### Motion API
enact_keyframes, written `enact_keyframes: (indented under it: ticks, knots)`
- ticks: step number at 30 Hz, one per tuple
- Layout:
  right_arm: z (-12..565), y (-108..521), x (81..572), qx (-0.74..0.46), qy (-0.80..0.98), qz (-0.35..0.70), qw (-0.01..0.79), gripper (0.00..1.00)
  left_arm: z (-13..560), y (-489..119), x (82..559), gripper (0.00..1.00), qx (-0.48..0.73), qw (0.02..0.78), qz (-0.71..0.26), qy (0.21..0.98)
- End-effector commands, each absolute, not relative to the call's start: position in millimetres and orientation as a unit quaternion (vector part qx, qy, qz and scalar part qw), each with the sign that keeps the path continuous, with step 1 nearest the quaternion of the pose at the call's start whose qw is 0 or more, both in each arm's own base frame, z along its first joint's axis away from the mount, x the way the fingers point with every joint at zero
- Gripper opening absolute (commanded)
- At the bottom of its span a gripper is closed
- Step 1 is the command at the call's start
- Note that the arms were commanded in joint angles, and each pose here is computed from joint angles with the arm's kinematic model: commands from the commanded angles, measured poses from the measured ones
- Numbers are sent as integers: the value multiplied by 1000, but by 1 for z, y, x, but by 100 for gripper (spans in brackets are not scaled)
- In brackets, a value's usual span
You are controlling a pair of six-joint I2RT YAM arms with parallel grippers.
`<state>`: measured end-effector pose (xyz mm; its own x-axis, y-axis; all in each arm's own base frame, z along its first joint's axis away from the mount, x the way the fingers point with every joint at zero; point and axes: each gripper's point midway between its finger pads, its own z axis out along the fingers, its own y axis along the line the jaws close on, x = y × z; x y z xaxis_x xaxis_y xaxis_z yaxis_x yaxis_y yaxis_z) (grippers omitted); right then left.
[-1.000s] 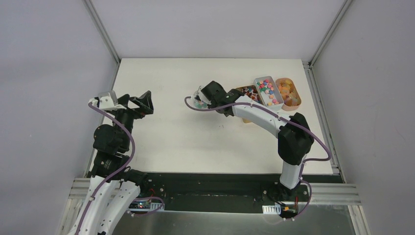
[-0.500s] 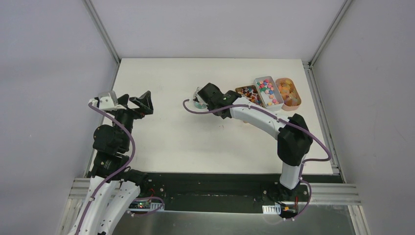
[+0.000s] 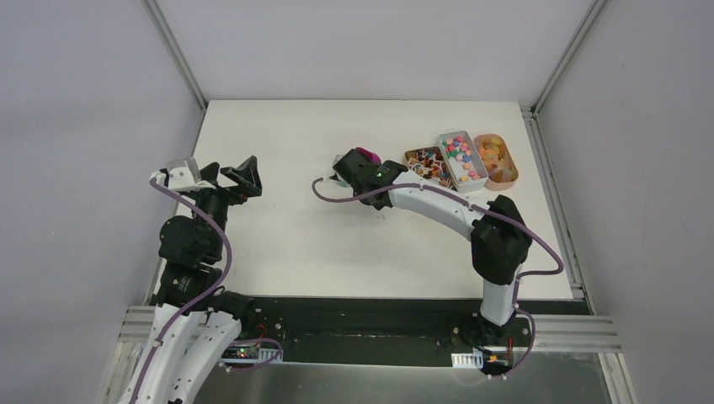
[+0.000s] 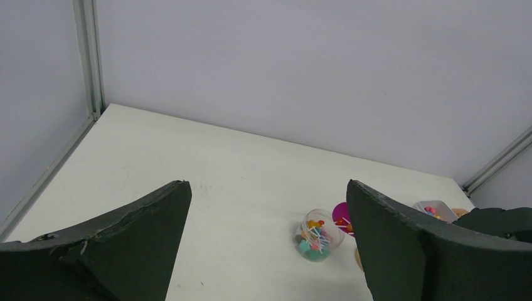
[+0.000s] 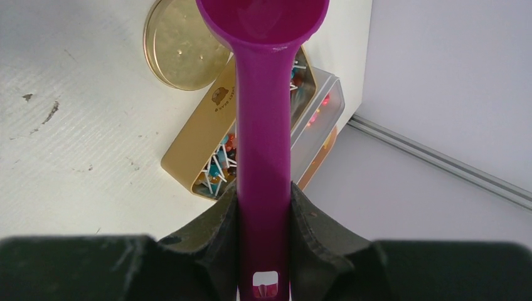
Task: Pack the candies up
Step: Place the fake candies in the packing bottle.
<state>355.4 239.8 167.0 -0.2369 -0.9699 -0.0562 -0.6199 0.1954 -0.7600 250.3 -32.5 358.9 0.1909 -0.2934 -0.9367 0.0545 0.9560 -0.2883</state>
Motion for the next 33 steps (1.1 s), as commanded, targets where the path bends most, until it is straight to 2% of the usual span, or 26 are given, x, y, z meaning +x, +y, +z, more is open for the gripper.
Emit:
enact_keyframes:
  ticks: [1,33]
  knots:
    - [194,242,363,-532,707,-351,307,0,365,-32,248,99,-94,776,-112,614]
    - [196,247,360,-544,672,-404,298,0,365,-31,248,99,-94,776,-111,613]
